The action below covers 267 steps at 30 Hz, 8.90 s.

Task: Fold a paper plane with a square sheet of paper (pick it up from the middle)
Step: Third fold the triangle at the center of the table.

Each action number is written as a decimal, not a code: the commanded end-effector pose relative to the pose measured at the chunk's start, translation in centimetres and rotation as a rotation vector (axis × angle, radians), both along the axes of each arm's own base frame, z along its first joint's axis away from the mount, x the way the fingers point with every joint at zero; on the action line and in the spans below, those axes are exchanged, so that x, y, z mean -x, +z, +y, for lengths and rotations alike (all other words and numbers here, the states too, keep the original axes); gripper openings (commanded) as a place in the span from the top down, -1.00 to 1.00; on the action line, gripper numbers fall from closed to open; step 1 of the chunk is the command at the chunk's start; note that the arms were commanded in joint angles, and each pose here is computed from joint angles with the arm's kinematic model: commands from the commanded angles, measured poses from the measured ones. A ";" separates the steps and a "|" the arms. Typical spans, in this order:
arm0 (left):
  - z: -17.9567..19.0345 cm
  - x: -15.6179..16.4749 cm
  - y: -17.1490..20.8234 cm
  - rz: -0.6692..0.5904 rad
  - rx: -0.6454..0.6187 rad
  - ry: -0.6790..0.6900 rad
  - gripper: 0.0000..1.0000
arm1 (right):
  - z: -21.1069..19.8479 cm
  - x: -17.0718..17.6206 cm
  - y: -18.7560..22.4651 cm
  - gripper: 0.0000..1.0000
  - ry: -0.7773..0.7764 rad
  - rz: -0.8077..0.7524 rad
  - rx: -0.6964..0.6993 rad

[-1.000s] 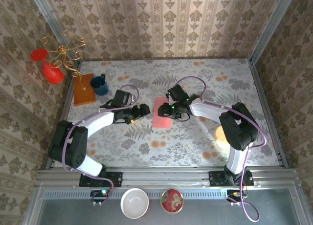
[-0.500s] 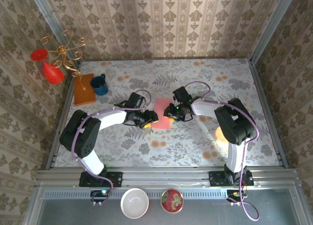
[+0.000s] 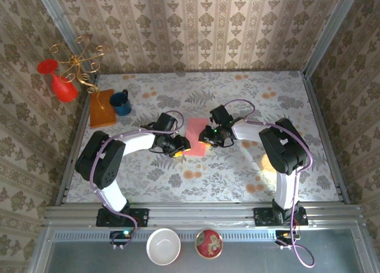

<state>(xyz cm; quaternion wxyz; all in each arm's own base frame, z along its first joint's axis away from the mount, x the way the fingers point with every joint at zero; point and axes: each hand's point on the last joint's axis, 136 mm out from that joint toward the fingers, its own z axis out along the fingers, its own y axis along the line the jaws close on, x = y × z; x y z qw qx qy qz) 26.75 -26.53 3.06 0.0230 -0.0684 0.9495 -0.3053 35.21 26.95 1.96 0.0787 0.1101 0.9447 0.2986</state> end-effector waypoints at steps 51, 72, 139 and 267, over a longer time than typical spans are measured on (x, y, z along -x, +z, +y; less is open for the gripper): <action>1.2 -7.5 2.1 0.017 0.159 0.178 0.94 | 1.4 1.1 8.8 -0.37 0.443 -0.739 0.219; 1.1 -6.8 2.6 0.070 0.209 0.239 0.96 | 7.1 2.8 4.7 -0.24 0.846 -1.161 0.535; 0.2 -7.0 -0.1 0.024 -0.047 0.010 0.36 | 6.8 5.9 4.8 0.68 0.888 -1.011 0.282; 1.9 -7.2 -4.7 0.101 -0.133 -0.075 0.79 | 3.0 1.0 0.7 1.00 0.596 -0.648 0.292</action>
